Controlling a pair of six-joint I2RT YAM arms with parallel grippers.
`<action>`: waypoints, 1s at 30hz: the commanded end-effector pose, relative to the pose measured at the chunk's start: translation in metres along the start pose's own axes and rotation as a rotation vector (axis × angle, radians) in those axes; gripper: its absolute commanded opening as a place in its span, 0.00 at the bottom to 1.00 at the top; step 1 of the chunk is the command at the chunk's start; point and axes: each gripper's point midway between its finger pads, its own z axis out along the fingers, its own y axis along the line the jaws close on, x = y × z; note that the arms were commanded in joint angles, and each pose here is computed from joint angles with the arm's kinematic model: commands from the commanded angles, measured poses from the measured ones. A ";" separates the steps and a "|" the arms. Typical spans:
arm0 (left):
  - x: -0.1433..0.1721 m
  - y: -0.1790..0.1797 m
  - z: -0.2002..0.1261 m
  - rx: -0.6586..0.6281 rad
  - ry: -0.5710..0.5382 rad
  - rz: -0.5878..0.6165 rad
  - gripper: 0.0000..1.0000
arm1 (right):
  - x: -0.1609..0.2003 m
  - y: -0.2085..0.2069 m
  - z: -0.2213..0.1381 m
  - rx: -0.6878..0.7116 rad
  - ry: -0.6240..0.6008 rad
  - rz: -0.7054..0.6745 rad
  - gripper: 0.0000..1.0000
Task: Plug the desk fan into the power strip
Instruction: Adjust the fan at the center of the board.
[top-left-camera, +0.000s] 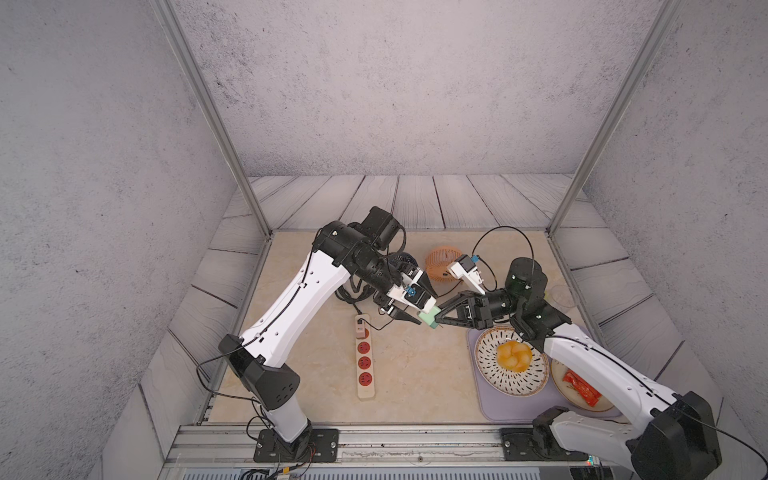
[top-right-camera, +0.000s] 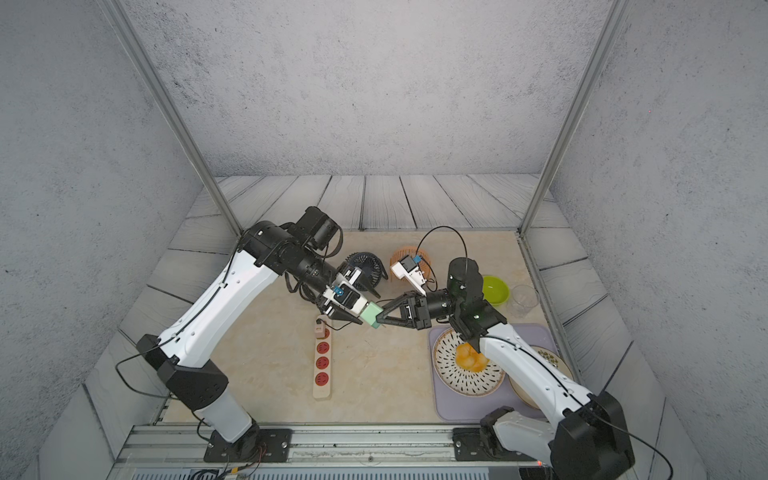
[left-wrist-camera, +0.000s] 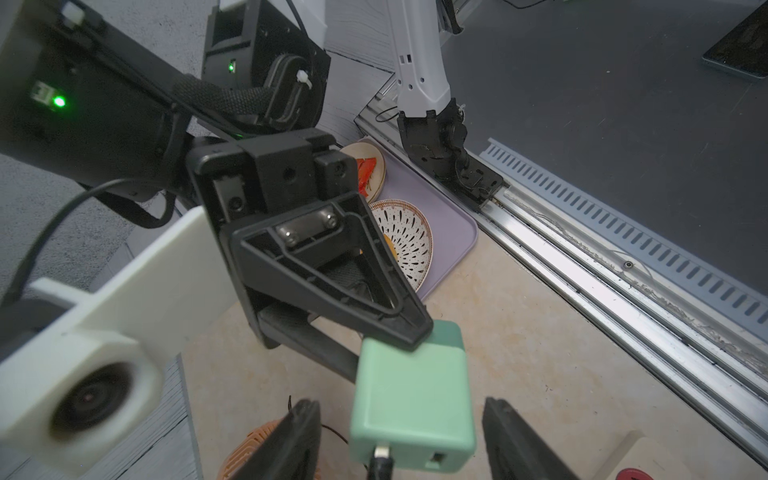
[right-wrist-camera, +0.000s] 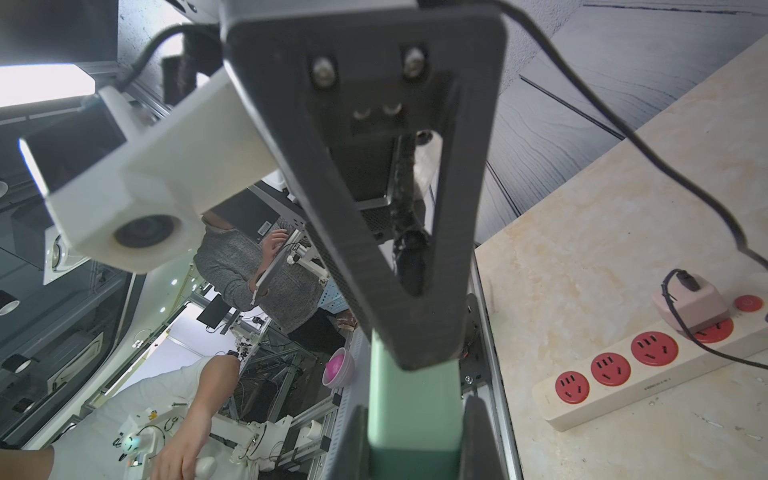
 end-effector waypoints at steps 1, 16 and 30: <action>-0.005 -0.004 0.000 0.019 -0.005 -0.015 0.65 | -0.001 0.012 -0.002 -0.016 0.003 -0.070 0.00; -0.003 -0.002 -0.001 -0.003 0.031 -0.001 0.72 | -0.015 0.010 -0.004 -0.004 -0.053 -0.086 0.00; -0.011 0.000 -0.002 -0.018 0.038 0.088 0.58 | -0.029 0.005 -0.008 -0.026 -0.116 -0.061 0.00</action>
